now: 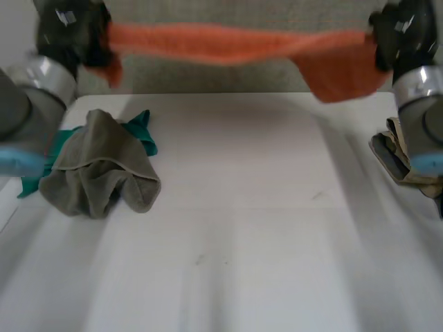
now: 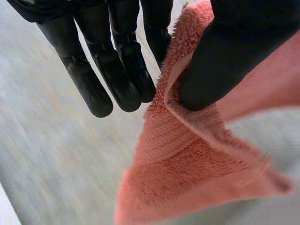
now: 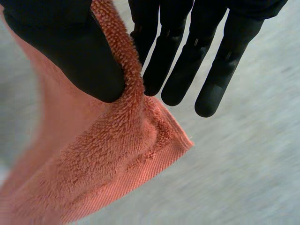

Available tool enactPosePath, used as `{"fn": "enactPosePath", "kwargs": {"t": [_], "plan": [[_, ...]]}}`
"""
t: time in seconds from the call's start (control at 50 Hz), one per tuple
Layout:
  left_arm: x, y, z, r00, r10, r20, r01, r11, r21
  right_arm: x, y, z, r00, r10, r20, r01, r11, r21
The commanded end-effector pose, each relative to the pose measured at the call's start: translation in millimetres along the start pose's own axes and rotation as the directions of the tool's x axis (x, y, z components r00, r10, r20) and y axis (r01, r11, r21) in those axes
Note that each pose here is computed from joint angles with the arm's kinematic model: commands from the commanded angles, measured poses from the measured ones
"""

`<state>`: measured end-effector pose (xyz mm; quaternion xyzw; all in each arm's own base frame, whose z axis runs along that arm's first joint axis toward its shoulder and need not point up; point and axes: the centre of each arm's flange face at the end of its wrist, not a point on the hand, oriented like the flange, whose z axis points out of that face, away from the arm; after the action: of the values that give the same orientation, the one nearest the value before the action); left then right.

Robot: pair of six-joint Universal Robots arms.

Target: Fold the laundry.

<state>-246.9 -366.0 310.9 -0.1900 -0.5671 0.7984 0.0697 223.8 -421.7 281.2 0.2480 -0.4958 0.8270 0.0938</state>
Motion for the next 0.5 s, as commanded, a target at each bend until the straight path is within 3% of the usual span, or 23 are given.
{"fn": "enactPosePath", "kwargs": {"t": [0.02,0.18,0.5], "plan": [[44.4,87.8,-57.9,0.992,-0.006,-0.130,-0.030,0.960,-0.278,-42.9,60.7,-57.7,0.968,0.093,0.232,-0.027,0.962,-0.272],[65.4,139.9,-99.8,0.963,0.115,-0.246,-0.211,0.885,-0.415,-59.5,91.0,-114.3,0.917,0.199,0.345,0.024,0.838,-0.546],[37.9,141.5,-101.5,0.975,0.188,-0.116,-0.221,0.854,-0.471,-48.6,69.7,-129.1,0.914,0.218,0.341,0.013,0.826,-0.563]]}}
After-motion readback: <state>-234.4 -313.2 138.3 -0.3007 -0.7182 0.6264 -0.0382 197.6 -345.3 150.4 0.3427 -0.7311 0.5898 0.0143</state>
